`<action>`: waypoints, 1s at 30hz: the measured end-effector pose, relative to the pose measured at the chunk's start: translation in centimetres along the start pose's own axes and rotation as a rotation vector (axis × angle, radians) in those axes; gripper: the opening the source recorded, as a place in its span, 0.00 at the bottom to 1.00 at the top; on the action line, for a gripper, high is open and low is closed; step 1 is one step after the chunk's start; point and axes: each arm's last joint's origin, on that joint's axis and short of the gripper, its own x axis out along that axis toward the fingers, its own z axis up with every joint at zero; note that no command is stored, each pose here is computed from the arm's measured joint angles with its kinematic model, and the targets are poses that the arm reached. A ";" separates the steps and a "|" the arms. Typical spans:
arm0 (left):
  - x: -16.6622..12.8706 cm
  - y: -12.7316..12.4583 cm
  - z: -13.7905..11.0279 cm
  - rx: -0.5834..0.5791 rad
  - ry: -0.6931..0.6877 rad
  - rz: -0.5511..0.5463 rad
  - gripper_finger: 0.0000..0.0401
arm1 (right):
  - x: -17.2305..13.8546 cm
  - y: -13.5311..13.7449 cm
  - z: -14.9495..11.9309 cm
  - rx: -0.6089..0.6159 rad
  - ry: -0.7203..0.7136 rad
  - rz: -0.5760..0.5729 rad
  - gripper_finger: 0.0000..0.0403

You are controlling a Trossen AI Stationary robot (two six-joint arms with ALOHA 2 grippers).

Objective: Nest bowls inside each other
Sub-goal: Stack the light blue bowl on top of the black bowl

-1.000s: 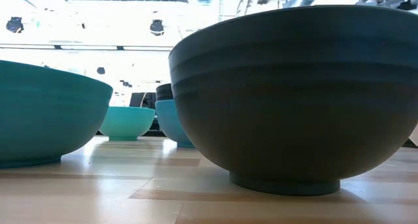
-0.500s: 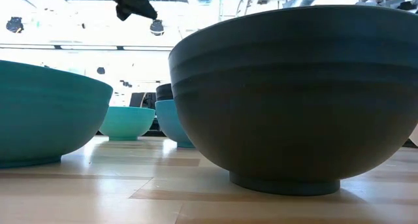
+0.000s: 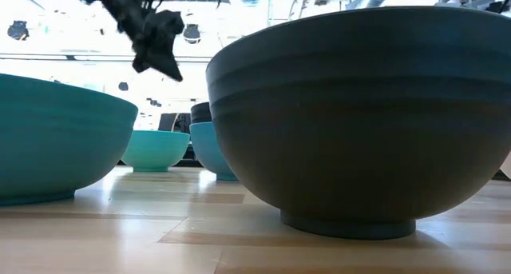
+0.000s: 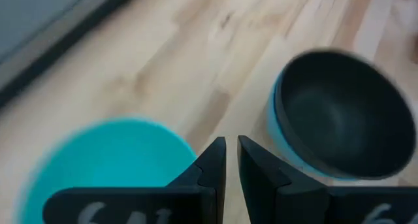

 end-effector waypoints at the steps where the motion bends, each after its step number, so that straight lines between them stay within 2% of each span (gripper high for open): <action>1: 0.8 0.2 -0.8 -0.025 0.001 -0.010 0.08 | 0.0 0.0 0.0 -0.007 0.000 0.000 0.27; 3: 1.8 0.6 -2.1 -0.069 -0.020 -0.020 0.08 | 0.0 0.0 0.0 -0.018 -0.001 0.000 0.27; 7: 2.0 1.0 -3.0 -0.120 -0.073 -0.019 0.08 | 0.0 -0.1 0.2 -0.014 -0.021 -0.011 0.27; 13: 2.0 1.0 -3.6 -0.126 -0.011 -0.059 0.08 | -0.2 -1.0 0.1 0.001 -0.025 -0.035 0.27; 16: 2.2 1.1 -4.0 -0.125 0.041 -0.043 0.08 | -0.1 -1.0 0.1 -0.004 -0.024 -0.035 0.27; 22: 2.2 1.2 -4.2 -0.117 0.053 0.012 0.08 | -0.1 -1.0 0.1 -0.007 -0.025 -0.035 0.27; 30: 3.7 0.7 -4.6 -0.135 0.116 0.000 0.08 | -0.1 -1.0 0.3 -0.008 -0.045 -0.039 0.27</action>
